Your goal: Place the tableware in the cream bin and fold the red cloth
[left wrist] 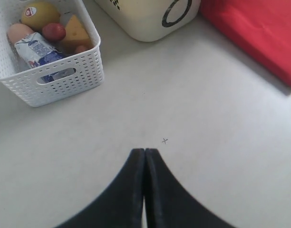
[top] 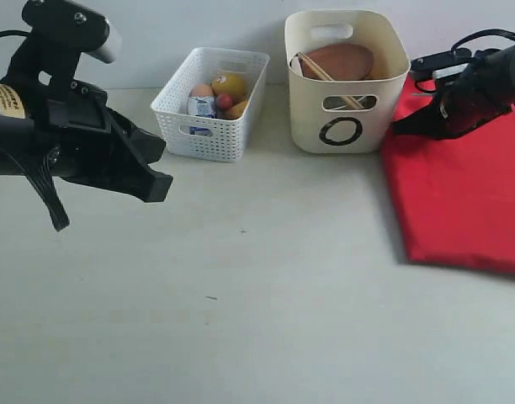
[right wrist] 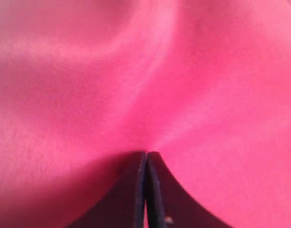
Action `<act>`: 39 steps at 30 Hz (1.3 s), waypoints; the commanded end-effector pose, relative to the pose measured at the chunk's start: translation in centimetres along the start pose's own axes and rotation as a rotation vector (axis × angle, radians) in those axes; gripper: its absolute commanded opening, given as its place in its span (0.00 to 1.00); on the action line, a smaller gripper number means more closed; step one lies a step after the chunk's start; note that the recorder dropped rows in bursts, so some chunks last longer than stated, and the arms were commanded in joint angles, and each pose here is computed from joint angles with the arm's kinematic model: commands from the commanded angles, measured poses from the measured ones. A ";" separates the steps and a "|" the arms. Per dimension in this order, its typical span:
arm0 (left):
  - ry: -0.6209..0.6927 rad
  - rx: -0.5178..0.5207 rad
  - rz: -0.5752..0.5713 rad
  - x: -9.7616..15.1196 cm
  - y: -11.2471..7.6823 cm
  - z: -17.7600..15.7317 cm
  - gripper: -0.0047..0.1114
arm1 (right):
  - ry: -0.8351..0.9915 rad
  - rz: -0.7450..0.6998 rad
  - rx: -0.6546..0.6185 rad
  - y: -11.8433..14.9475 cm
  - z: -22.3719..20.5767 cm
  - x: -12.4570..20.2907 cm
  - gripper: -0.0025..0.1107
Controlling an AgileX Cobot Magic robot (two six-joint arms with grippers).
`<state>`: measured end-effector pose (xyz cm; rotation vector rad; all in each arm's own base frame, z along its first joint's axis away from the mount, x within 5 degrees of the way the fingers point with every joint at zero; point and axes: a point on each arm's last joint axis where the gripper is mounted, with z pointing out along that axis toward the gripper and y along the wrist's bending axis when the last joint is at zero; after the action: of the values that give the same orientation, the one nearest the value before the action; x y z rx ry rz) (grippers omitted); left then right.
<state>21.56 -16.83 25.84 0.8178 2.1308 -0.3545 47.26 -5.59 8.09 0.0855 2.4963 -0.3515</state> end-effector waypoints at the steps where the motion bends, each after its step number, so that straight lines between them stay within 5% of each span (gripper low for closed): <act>1: -0.012 0.001 -0.020 -0.1 0.0 -0.2 0.05 | 0.008 -0.033 -0.001 0.6 1.6 -0.6 0.02; 6: -0.014 0.001 -0.023 -0.1 0.0 -0.2 0.05 | -0.015 -0.006 -0.052 1.1 1.6 -2.1 0.02; 15: -0.012 0.001 -0.022 -0.1 0.0 -0.2 0.05 | -0.001 0.153 -0.028 -5.7 -2.6 -4.7 0.02; 19: -0.007 0.002 -0.023 0.0 0.0 -0.2 0.05 | 0.136 0.285 -0.067 -9.0 -0.7 -1.9 0.02; 23: -0.007 0.002 -0.023 0.0 0.0 -0.2 0.05 | 0.182 0.259 -0.107 -7.3 3.9 1.0 0.02; 31: -0.007 0.003 -0.026 0.0 0.0 -0.2 0.05 | 0.060 0.080 -0.267 -1.0 6.2 -4.1 0.02; 39: -0.037 -0.004 -0.027 -0.3 0.1 -0.2 0.05 | 0.042 0.165 -0.273 -4.9 0.8 -8.0 0.02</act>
<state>21.55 -16.86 25.86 0.8043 2.1344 -0.3655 53.98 -9.71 9.64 0.1982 2.5395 0.0537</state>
